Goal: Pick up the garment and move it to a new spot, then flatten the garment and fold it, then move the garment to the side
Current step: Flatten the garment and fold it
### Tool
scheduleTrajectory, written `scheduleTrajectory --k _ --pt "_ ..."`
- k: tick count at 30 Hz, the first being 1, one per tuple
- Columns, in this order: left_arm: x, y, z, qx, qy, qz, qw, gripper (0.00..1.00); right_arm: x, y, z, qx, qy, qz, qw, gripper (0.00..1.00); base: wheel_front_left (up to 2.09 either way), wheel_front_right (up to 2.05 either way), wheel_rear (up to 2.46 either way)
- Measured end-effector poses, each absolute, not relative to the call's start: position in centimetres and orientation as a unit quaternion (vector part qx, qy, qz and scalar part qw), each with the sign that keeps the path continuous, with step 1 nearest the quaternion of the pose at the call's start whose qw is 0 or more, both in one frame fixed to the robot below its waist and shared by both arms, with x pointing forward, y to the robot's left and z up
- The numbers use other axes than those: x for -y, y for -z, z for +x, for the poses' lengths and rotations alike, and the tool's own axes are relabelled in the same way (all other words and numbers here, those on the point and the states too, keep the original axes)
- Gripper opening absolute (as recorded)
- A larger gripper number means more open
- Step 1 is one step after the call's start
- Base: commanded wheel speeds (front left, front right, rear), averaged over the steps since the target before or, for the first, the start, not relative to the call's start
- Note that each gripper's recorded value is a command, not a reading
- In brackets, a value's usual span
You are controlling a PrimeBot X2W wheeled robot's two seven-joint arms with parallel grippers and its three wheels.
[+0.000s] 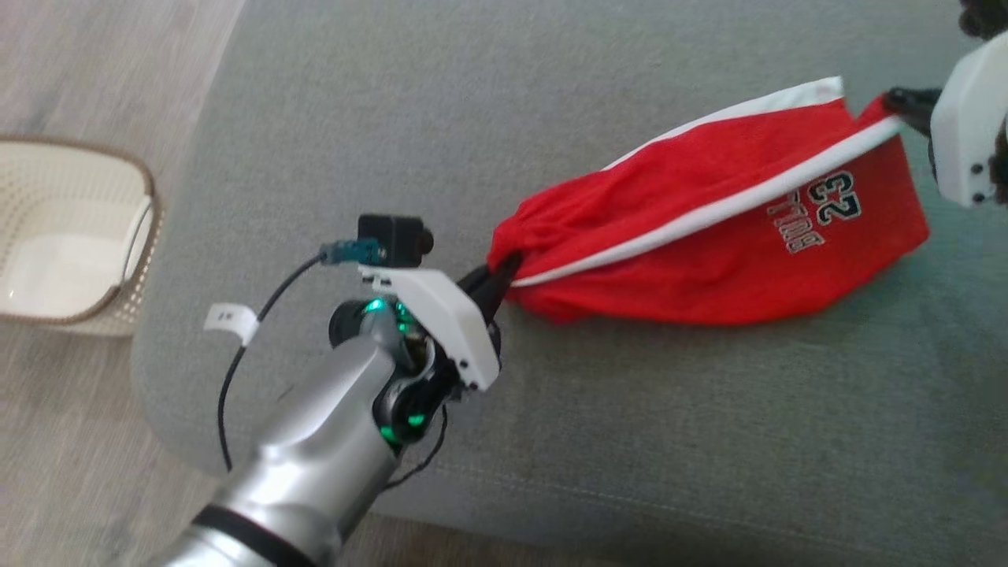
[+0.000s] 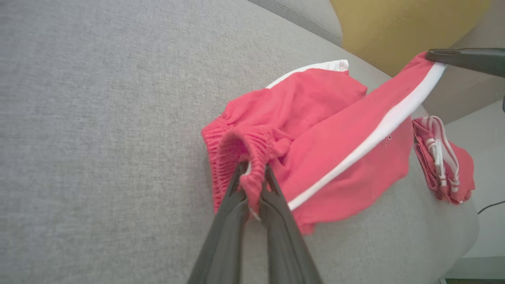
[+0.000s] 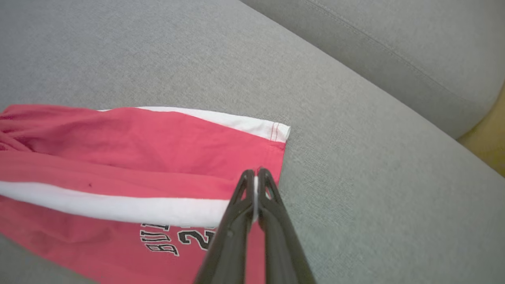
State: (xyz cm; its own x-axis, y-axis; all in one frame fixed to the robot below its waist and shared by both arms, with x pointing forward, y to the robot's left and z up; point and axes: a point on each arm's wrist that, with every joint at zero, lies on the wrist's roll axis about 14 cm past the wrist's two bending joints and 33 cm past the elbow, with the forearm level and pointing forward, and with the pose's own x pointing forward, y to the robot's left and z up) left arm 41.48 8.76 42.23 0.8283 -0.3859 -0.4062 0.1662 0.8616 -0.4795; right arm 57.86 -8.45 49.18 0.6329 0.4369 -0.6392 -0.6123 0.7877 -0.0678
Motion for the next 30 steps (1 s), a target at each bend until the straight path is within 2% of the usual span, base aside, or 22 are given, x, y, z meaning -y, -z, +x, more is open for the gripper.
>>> scheduleTrajectory --k 9,16,28,29,30 --pt "-9.7 -41.3 43.5 -0.257 0.133 -0.212 0.934 0.0 6.2 -46.1 60.4 -0.313 -0.302 -0.127 0.891 0.0 0.0 0.0 0.0" --pt "-10.1 -40.1 44.1 -0.273 0.124 -0.203 0.932 0.0 6.6 -44.2 61.9 -0.31 -0.285 -0.118 0.899 0.0 0.0 0.0 0.0" --pt "-9.8 -39.5 46.1 -0.273 0.124 -0.214 0.93 0.0 5.6 -43.0 64.1 -0.28 -0.284 -0.094 0.912 0.0 0.0 0.0 0.0" --pt "-9.9 -39.6 46.4 -0.269 0.12 -0.216 0.931 0.25 5.6 -42.8 64.2 -0.279 -0.284 -0.095 0.912 0.0 0.0 0.0 0.0" --pt "-10.0 -39.7 46.7 -0.264 0.116 -0.218 0.932 0.25 5.6 -42.6 64.2 -0.281 -0.283 -0.096 0.912 0.0 0.0 0.0 0.0"
